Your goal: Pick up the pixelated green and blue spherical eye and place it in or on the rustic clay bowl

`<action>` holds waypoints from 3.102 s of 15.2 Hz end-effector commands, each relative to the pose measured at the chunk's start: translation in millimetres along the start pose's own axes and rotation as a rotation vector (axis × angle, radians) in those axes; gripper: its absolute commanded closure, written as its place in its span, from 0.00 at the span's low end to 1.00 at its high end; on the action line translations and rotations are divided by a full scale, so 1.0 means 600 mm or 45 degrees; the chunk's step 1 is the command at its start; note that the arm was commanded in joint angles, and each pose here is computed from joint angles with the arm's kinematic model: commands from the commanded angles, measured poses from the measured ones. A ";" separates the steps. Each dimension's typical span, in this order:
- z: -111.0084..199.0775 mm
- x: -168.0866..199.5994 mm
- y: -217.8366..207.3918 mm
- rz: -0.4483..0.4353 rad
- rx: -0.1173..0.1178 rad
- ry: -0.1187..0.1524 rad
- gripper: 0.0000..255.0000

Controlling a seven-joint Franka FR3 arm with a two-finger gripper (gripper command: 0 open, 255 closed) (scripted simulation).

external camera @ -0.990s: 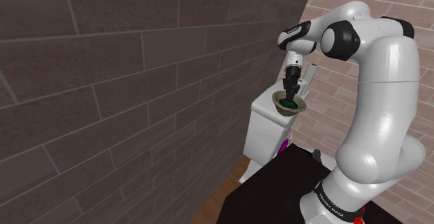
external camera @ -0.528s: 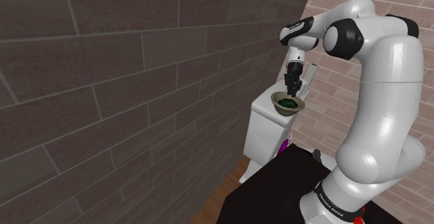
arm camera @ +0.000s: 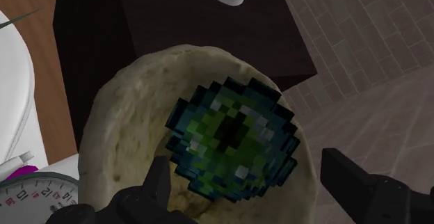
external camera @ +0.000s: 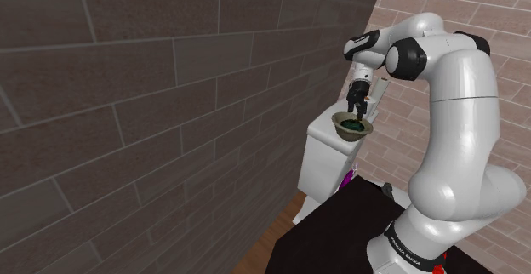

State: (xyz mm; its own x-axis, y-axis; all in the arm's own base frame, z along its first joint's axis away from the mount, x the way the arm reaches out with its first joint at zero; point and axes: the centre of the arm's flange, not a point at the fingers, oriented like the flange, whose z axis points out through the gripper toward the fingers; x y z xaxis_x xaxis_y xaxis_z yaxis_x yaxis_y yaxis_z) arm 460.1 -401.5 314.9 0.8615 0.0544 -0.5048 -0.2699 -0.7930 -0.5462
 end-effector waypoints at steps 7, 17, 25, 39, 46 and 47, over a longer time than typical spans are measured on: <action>0.040 0.002 0.002 -0.002 0.002 0.000 0.00; 0.043 -0.014 0.002 -0.002 0.002 0.000 1.00; 0.016 0.003 -0.089 -0.004 -0.189 0.031 0.00; 0.082 0.005 -0.079 -0.004 -0.189 0.031 0.00; 0.080 0.001 -0.076 -0.003 -0.190 0.030 1.00; 0.081 -0.001 -0.074 -0.003 -0.190 0.030 1.00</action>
State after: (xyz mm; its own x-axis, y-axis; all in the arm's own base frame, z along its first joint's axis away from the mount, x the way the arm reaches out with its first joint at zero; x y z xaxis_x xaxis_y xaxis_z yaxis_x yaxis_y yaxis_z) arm 454.5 -335.8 315.9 0.8801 0.0429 -0.4728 -0.1937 -0.8768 -0.4401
